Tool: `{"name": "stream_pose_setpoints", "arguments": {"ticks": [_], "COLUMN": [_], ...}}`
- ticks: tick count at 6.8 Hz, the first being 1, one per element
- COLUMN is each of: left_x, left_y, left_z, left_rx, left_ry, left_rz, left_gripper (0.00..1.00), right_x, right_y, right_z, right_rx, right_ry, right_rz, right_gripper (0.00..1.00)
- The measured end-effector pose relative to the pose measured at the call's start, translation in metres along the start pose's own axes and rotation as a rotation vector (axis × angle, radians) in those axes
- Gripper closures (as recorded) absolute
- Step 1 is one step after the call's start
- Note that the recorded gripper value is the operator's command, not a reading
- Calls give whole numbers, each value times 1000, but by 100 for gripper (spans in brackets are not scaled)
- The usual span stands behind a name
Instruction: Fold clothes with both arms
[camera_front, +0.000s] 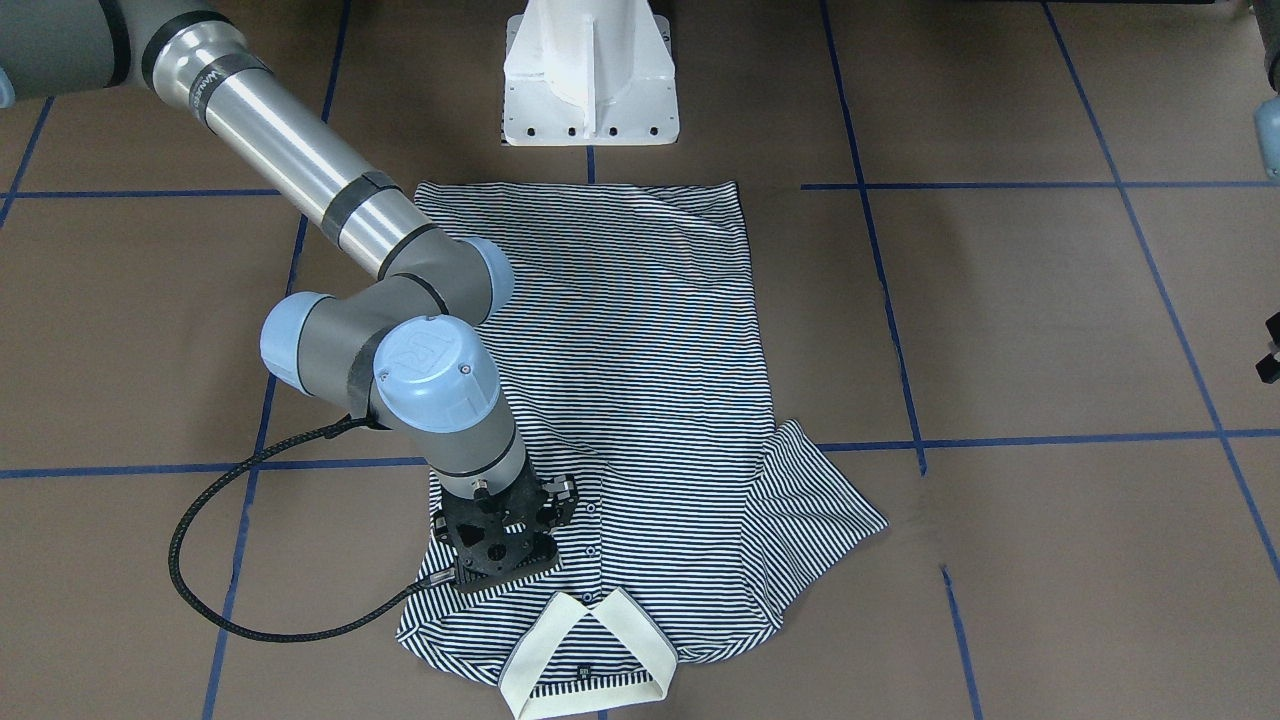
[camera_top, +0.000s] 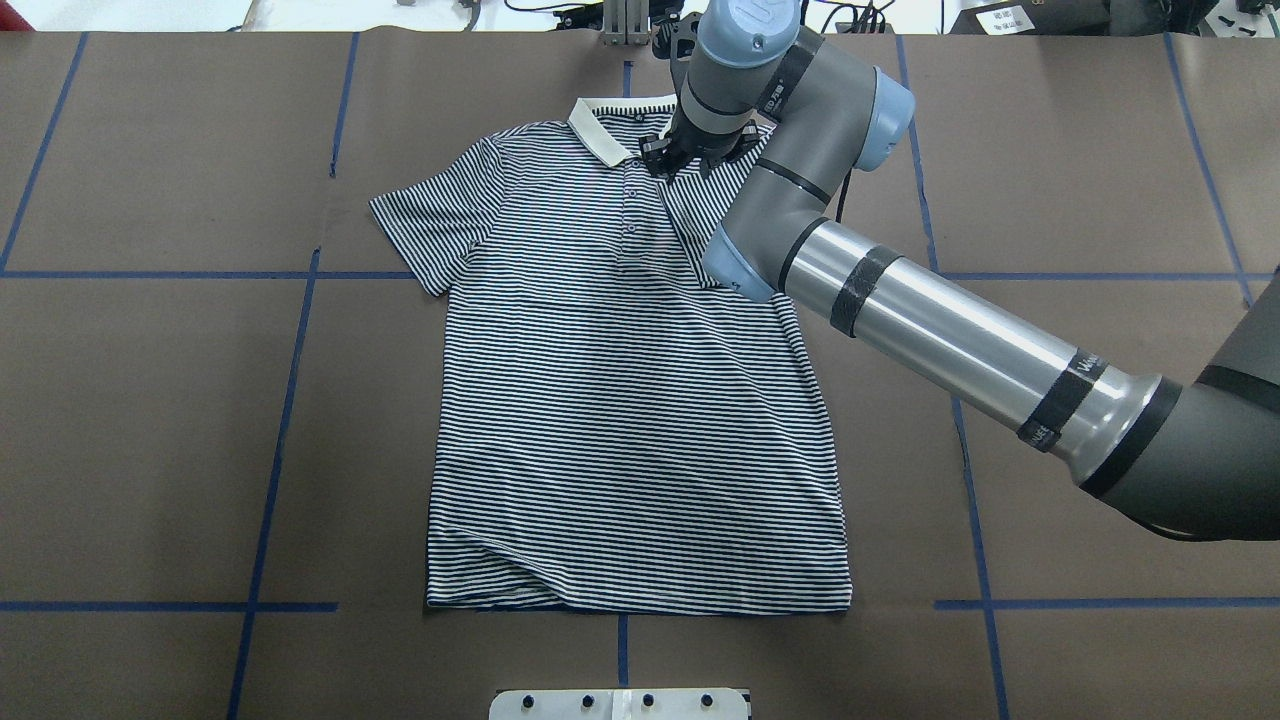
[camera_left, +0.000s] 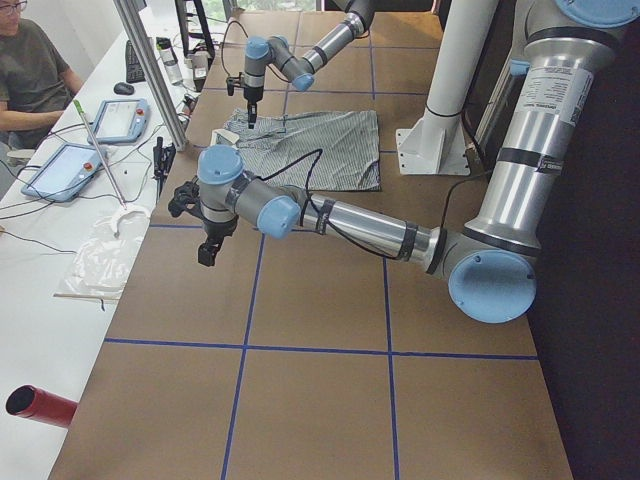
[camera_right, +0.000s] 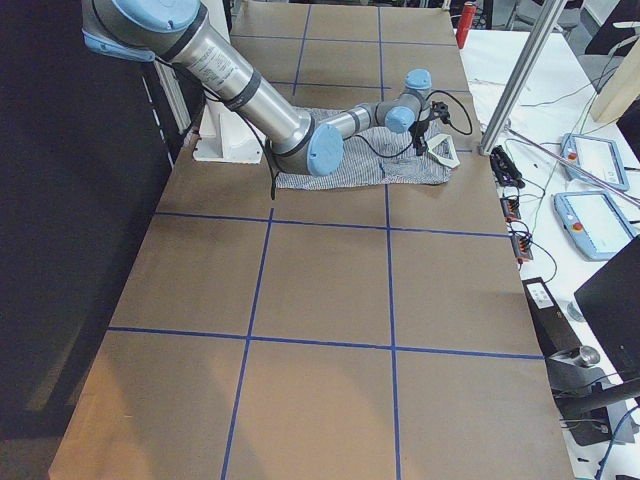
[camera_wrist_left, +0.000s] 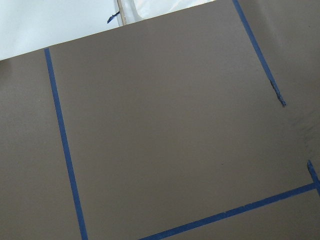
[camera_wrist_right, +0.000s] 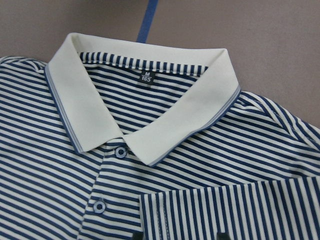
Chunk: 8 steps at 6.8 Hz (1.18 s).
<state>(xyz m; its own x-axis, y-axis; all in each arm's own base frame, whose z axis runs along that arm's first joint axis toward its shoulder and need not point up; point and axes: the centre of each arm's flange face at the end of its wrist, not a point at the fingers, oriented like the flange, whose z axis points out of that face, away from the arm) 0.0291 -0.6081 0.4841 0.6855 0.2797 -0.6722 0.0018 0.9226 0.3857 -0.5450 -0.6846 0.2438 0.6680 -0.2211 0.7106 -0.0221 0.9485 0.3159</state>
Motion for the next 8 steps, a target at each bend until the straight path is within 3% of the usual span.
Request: {"name": "stream_pose_setpoints", "arguments": {"ticks": [3,5,6,8], "left_x": [53,152,208,287], "left_y": [-29,-42,-42,-47], "left_z": [25,77,111,178], "left_rx": [14,36,54,108], "left_ry": [34,46,26,-32], "left_rz": [-119,-292,-374,-481], "left_gripper": [0,0,0,0], "right_x": [58,106,124,166], "right_y": [-8,6,23,43], "right_z": [-1,-32,-56,-83], "right_rx": [-16,-89,-131,-231], "right_ry": [43,56,65,10], "right_rz": [38,87,69,12], "right_gripper": [0,0,0,0]}}
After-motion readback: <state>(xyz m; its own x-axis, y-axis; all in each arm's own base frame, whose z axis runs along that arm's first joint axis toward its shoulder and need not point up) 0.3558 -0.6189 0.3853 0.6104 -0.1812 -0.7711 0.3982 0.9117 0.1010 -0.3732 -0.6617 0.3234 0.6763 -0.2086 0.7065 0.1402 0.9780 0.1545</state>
